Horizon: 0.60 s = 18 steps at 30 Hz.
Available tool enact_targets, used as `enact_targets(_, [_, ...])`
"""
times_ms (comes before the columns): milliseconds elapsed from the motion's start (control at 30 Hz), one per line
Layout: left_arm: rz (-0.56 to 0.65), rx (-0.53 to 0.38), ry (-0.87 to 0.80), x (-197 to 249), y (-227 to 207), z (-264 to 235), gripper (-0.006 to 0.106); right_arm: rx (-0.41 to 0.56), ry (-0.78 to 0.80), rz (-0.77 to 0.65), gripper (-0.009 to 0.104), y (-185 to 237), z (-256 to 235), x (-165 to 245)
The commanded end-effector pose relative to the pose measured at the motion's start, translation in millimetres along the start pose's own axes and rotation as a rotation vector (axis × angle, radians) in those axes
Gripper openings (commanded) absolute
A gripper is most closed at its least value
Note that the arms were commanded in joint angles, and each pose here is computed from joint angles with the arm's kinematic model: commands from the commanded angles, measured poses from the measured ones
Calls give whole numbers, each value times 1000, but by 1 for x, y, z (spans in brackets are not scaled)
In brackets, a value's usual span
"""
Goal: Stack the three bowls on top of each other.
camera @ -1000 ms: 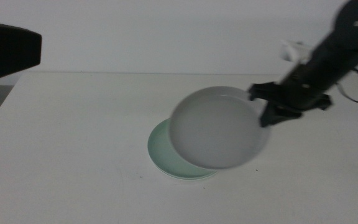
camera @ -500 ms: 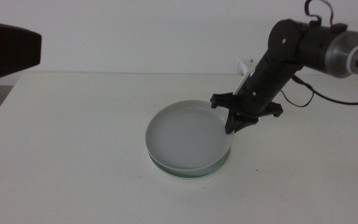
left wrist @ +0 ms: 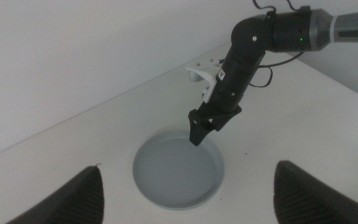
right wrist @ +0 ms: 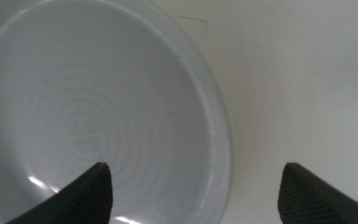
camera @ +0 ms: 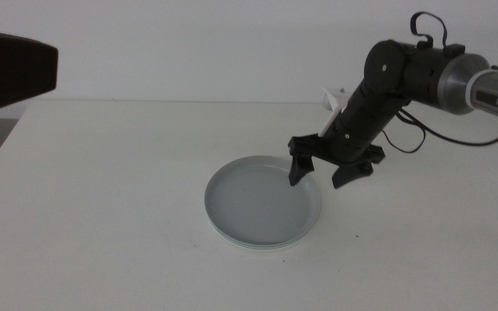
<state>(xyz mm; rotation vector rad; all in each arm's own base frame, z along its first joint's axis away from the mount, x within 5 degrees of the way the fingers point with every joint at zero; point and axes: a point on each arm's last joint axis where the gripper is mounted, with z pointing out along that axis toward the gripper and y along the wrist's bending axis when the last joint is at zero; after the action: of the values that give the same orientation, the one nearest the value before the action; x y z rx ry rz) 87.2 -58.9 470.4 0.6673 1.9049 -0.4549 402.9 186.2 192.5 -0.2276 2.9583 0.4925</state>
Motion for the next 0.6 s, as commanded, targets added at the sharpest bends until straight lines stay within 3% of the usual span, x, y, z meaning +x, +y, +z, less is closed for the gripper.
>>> enact_targets(0, [2,-9,-19,-2,0,-3,94,-31,-39,-73,92,9,-21,-3])
enact_targets(133, [3,-10,-18,-1,0,-3,94,-50,-145,-137,92,14,-80,-2])
enact_targets(267, [3,-11,-20,-2,0,-3,94,-26,-363,-175,92,11,-176,18])
enact_targets(400, [3,-11,-20,-2,0,-3,94,52,-547,-215,92,9,-254,62])
enact_targets(567, [3,-11,-20,-2,0,-3,94,91,-739,-207,92,3,-288,132])
